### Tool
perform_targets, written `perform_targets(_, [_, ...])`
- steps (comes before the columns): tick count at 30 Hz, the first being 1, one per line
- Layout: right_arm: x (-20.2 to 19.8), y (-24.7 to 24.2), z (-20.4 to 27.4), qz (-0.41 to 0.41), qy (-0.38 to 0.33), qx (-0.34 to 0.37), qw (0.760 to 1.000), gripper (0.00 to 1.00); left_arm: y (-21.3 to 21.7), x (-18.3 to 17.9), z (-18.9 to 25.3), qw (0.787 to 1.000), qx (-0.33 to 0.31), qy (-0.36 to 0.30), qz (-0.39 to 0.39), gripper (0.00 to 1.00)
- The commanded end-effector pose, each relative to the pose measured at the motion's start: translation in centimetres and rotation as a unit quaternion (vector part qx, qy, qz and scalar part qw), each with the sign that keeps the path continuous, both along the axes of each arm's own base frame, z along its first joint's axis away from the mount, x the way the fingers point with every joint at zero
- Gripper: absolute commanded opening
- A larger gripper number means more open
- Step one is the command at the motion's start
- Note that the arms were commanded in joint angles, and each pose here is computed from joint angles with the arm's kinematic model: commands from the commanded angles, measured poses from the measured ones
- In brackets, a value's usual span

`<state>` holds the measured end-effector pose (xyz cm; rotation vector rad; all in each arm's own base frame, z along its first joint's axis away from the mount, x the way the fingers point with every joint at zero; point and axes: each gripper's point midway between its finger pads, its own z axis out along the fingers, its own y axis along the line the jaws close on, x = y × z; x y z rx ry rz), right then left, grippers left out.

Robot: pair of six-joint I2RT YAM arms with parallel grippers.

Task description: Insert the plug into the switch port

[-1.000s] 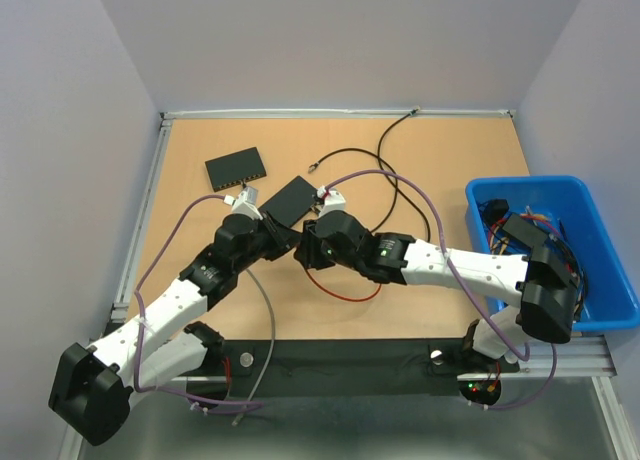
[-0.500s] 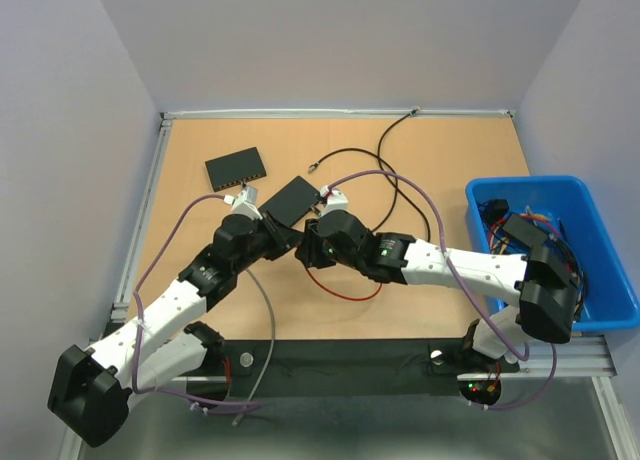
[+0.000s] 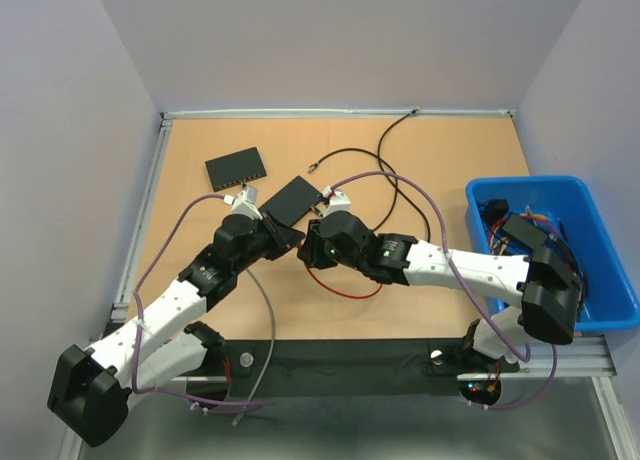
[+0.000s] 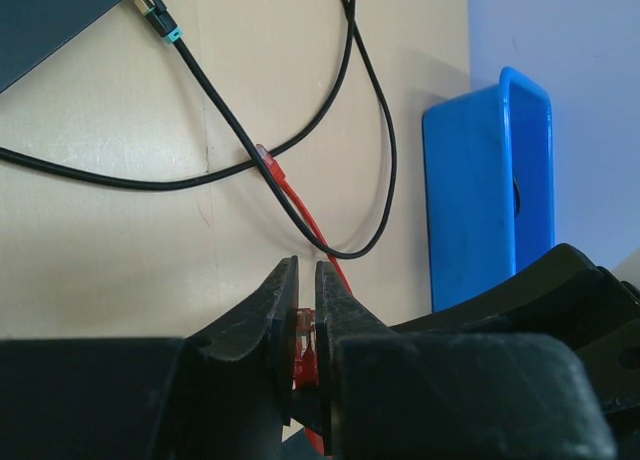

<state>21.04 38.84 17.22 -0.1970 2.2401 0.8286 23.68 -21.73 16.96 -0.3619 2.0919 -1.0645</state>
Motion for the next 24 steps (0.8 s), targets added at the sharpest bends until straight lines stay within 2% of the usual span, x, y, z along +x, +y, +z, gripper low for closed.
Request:
perform_targets(1, [0.5, 0.1, 2.1, -0.01, -0.015, 0.034, 0.999, 0.29, -0.5, 0.6, 3.1, 0.999, -0.024, -0.032, 0.0, 0.0])
perform_targets(5, [0.5, 0.3, 2.2, -0.008, -0.014, 0.037, 0.999, 0.21, -0.5, 0.6, 3.1, 0.999, -0.025, -0.033, 0.001, 0.0])
perform_targets(14, [0.5, 0.0, 2.0, -0.009, -0.012, 0.038, 0.999, 0.13, -0.7, 0.6, 3.4, 0.999, -0.023, -0.038, -0.003, 0.0])
perform_targets(19, [1.4, -2.1, 0.4, -0.022, -0.017, 0.013, 1.0, 0.06, 0.3, 1.6, 3.4, 0.999, 0.022, -0.045, 0.016, 0.2])
perform_targets(23, [2.9, -4.5, -0.5, -0.032, -0.016, -0.002, 0.999, 0.04, 2.4, 3.4, 2.5, 0.992, 0.11, -0.04, 0.049, 0.4])
perform_targets(24, [3.1, -4.8, -0.8, -0.03, -0.017, -0.007, 0.999, 0.04, 2.7, 4.1, 1.8, 0.99, 0.13, -0.029, 0.053, 0.41])
